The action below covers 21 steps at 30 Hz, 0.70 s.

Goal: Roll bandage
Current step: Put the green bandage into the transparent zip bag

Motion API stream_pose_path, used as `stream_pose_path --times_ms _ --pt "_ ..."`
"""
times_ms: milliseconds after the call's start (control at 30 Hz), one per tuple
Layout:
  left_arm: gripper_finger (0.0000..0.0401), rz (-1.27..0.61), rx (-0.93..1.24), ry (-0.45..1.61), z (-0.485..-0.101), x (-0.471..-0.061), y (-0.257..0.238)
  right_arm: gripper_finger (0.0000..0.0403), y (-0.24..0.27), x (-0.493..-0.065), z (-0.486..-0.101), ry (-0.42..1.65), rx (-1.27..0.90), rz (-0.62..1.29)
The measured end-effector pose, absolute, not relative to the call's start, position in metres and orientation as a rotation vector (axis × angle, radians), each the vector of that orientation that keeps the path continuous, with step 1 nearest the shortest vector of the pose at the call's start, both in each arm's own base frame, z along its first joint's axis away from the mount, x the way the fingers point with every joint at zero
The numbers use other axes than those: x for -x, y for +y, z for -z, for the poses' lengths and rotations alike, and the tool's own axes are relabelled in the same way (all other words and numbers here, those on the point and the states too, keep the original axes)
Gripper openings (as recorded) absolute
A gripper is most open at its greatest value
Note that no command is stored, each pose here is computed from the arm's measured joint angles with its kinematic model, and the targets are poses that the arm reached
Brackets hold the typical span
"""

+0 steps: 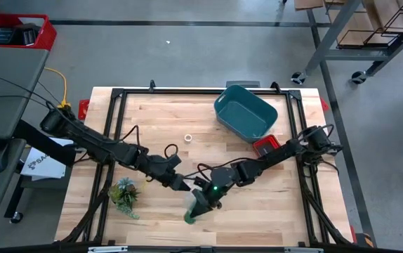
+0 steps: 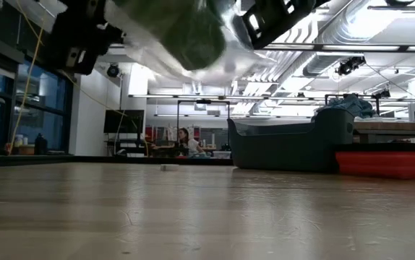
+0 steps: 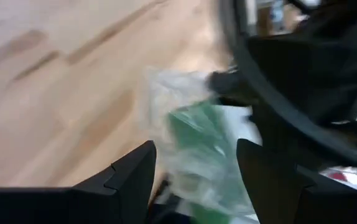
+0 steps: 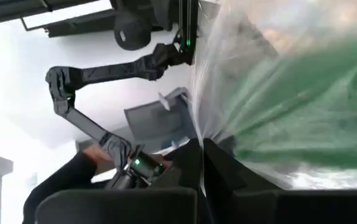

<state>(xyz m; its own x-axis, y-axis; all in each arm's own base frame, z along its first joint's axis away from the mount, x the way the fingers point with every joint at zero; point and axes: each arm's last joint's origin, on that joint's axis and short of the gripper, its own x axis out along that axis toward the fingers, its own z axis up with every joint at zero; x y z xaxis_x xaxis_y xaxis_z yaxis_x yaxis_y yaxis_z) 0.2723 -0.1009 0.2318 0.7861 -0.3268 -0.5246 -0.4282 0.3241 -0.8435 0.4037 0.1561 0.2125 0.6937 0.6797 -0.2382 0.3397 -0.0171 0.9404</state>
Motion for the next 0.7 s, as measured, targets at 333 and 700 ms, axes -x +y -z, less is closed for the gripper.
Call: stream_pose_path --times_ms 333,700 --pt "0.0221 0.19 1.289 0.706 -0.255 -0.274 -0.084 0.0 0.156 -0.404 -0.221 0.892 -1.697 -0.441" --pt "0.0221 0.24 0.861 0.696 -0.297 -0.197 -0.06 0.0 0.126 -0.413 -0.249 0.746 -1.659 -0.762"
